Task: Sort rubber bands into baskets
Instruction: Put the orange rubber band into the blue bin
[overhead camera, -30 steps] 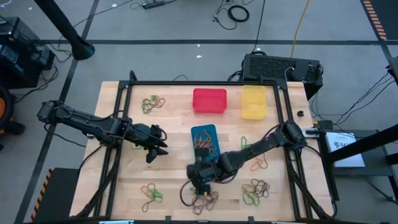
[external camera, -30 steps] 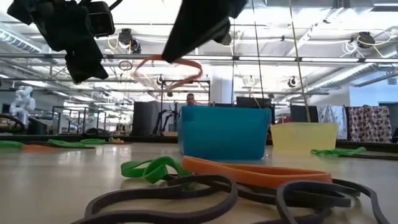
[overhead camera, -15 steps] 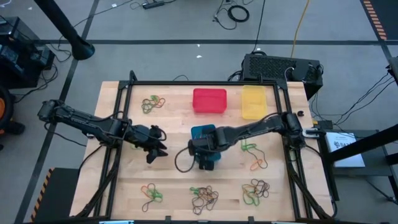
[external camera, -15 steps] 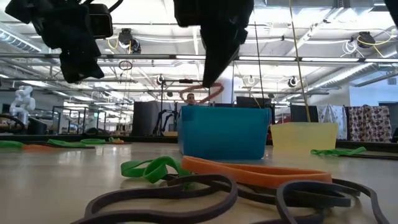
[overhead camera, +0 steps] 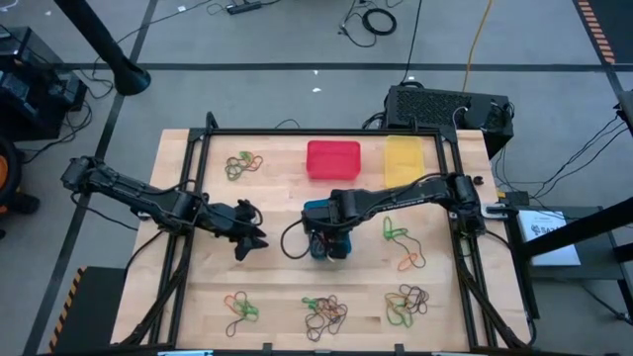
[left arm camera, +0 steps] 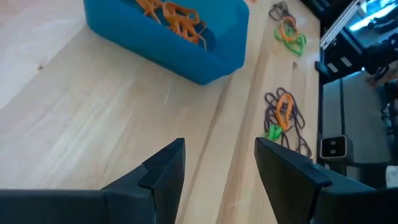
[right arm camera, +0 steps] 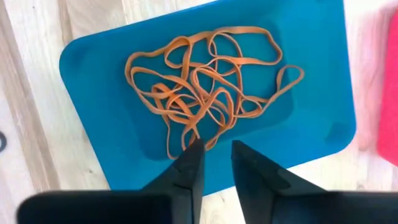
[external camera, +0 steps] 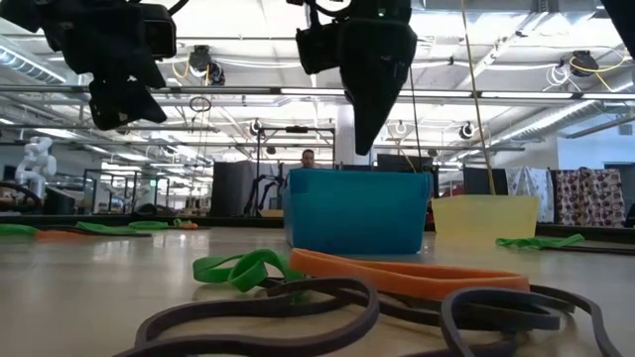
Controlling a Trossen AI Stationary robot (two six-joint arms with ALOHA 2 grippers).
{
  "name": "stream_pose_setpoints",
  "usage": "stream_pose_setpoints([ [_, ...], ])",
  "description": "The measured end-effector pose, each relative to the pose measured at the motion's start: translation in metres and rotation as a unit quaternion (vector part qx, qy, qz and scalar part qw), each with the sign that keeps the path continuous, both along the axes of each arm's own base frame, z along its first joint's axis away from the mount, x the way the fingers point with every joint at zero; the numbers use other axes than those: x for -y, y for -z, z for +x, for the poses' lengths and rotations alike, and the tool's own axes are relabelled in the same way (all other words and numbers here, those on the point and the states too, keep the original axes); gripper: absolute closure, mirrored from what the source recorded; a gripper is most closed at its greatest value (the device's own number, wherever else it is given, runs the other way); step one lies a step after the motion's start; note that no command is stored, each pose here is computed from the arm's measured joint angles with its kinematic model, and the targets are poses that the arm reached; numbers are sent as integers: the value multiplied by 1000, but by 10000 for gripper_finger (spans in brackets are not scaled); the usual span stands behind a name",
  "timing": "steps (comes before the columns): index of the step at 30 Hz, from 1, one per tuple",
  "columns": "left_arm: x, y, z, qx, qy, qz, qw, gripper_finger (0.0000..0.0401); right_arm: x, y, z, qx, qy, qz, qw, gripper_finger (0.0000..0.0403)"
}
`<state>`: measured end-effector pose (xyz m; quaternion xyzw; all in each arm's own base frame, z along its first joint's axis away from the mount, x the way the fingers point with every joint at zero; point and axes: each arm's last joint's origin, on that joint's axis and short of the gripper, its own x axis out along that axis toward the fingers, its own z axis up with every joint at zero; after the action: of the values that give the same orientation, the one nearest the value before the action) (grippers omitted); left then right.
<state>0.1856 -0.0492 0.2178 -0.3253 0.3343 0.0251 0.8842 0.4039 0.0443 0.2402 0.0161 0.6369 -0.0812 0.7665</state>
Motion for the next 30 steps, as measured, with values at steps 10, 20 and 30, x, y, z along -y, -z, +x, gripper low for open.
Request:
stream_pose_setpoints([
  [10, 0, -3, 2, 21, -14, 4, 1000, 201, -6, -28, -30, -33, -10, 18, 999, 292],
  [20, -2, -5, 4, 35, -34, 16, 999, 201, -30, 1, -114, -24, 67, 39, 997, 293],
  [30, -3, -5, 4, 39, -53, 28, 997, 201, -54, 53, -190, 16, 98, 79, 992, 293],
])
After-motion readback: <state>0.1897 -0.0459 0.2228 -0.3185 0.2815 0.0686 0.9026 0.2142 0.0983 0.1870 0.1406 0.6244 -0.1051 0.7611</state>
